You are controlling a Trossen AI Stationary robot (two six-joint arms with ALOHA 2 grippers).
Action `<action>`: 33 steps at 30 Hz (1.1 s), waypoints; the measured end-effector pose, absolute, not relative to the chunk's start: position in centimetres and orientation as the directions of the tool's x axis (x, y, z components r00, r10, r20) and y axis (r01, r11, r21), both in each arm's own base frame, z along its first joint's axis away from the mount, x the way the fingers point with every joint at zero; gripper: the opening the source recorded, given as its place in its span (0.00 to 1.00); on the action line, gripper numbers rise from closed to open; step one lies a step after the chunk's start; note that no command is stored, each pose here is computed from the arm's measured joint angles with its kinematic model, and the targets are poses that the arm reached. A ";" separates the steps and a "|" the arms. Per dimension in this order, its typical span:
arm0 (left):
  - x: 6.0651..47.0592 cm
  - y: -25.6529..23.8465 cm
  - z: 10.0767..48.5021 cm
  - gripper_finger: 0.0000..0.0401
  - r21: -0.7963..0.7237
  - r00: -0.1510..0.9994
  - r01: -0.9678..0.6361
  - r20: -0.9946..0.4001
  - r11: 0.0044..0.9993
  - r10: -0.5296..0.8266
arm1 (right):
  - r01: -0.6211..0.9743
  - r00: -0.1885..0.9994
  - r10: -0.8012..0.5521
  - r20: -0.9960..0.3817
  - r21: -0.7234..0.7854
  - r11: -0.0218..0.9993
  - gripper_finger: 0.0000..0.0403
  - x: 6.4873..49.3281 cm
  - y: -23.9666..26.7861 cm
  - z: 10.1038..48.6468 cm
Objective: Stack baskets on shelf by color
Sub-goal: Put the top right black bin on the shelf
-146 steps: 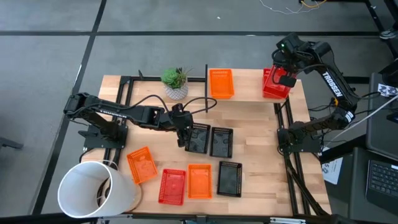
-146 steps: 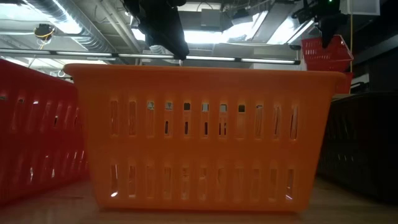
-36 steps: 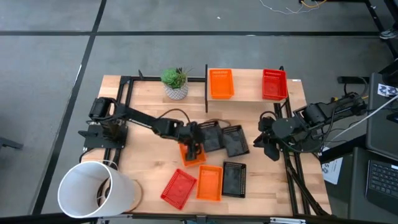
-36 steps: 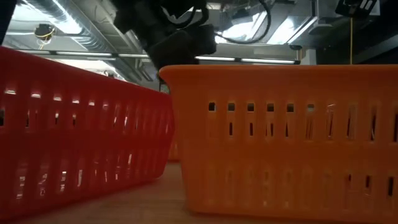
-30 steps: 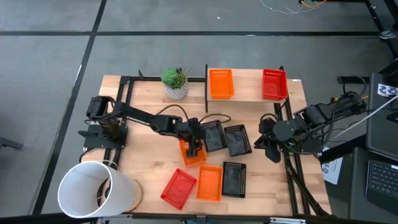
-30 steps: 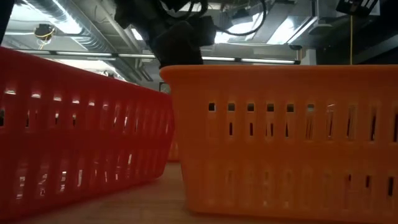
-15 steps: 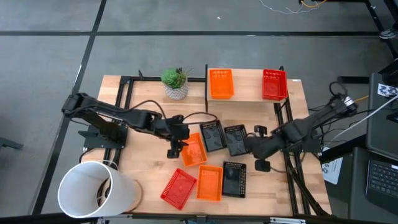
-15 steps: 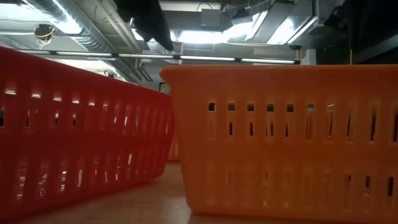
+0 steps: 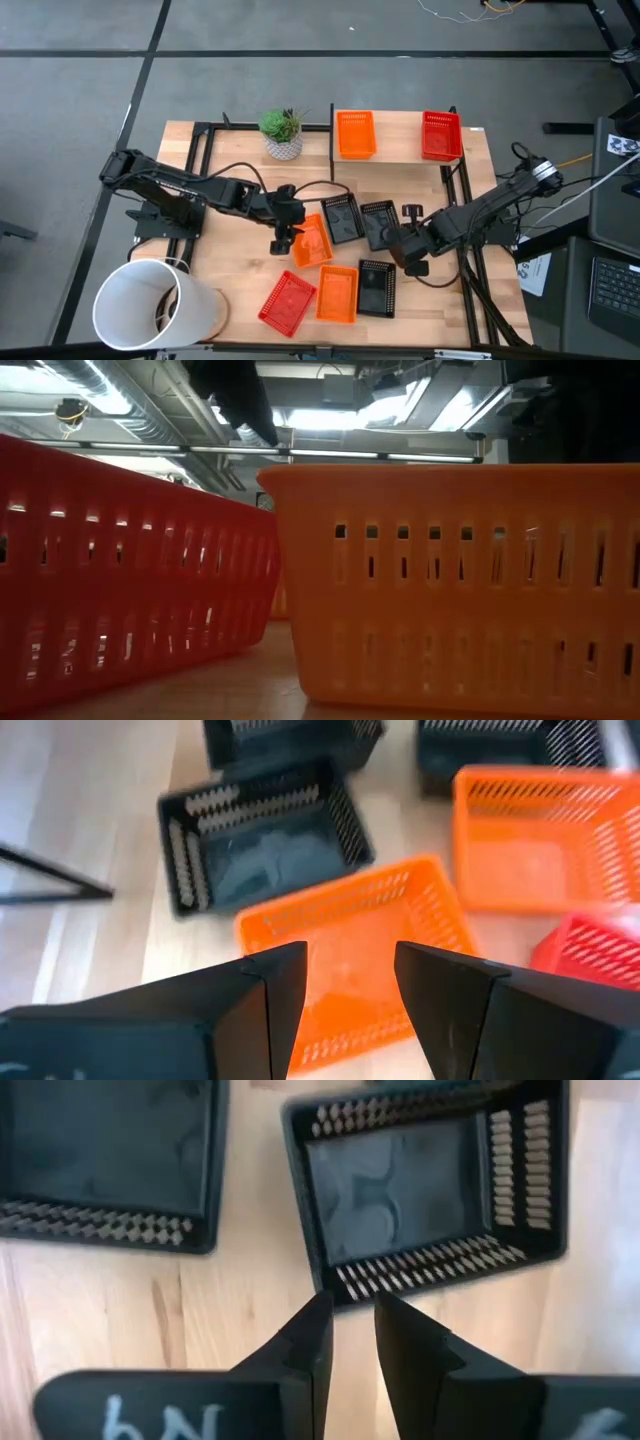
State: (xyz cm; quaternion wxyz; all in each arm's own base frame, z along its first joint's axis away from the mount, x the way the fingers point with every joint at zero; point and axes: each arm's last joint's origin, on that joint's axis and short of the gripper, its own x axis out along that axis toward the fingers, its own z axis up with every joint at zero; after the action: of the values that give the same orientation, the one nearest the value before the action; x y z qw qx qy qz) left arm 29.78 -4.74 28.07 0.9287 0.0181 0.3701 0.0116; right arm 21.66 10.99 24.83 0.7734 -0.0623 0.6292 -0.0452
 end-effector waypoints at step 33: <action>30.4 -4.8 27.2 0.37 0.053 0.710 -0.017 -0.702 0.998 0.049 | -0.116 0.378 -0.052 -0.925 -0.104 0.988 0.21 23.0 11.4 20.3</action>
State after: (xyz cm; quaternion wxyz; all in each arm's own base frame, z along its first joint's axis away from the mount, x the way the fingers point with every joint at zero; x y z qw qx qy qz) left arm 30.42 -4.80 27.17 0.9245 0.0211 0.3802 0.0178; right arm 23.05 11.38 20.27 0.8265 -0.0757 0.5576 0.0193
